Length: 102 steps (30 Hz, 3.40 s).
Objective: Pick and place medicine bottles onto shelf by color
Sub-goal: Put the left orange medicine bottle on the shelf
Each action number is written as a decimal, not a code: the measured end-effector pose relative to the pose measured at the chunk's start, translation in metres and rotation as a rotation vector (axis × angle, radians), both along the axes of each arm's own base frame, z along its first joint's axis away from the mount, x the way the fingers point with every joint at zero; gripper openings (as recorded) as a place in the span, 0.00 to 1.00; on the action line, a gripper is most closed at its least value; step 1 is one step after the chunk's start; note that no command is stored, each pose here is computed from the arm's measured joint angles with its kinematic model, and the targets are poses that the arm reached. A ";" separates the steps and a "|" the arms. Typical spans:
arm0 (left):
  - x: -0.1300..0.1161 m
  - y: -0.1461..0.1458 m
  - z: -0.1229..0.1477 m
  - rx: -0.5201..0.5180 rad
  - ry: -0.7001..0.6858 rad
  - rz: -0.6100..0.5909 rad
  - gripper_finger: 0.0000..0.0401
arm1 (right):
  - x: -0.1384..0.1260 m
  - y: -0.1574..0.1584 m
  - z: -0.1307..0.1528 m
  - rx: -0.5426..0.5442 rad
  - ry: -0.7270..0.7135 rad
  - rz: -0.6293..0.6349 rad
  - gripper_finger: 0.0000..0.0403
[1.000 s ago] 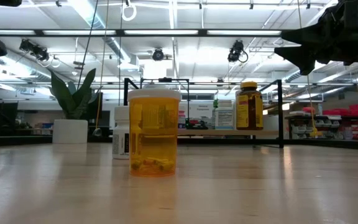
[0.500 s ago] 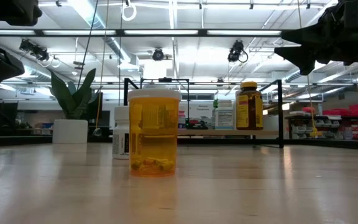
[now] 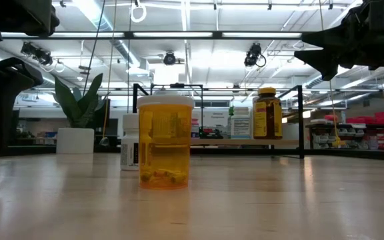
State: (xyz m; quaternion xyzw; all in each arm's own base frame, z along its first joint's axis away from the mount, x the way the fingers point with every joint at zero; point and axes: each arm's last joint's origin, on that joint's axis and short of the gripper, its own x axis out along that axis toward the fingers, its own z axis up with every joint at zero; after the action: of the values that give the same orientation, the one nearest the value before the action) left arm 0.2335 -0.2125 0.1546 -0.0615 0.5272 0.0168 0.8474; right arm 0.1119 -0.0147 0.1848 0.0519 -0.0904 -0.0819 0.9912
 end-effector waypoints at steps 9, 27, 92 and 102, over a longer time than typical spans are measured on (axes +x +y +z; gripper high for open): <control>0.003 0.005 -0.001 -0.011 0.030 -0.015 0.62 | 0.000 0.000 0.000 0.000 0.000 0.000 0.66; 0.007 0.011 -0.001 0.013 0.048 -0.026 0.51 | 0.000 0.000 0.000 0.000 0.000 0.000 0.66; 0.038 0.137 0.047 0.205 0.086 -0.201 0.51 | 0.000 0.000 0.000 0.000 0.000 0.000 0.66; 0.049 0.164 0.049 0.250 0.041 -0.223 0.50 | 0.000 0.000 0.000 0.000 0.000 0.000 0.66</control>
State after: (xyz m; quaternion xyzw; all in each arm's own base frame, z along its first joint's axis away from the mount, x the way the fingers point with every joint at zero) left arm 0.2825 -0.0489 0.2038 0.1036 0.5417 -0.0107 0.8341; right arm 0.1119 -0.0147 0.1848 0.0518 -0.0903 -0.0819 0.9912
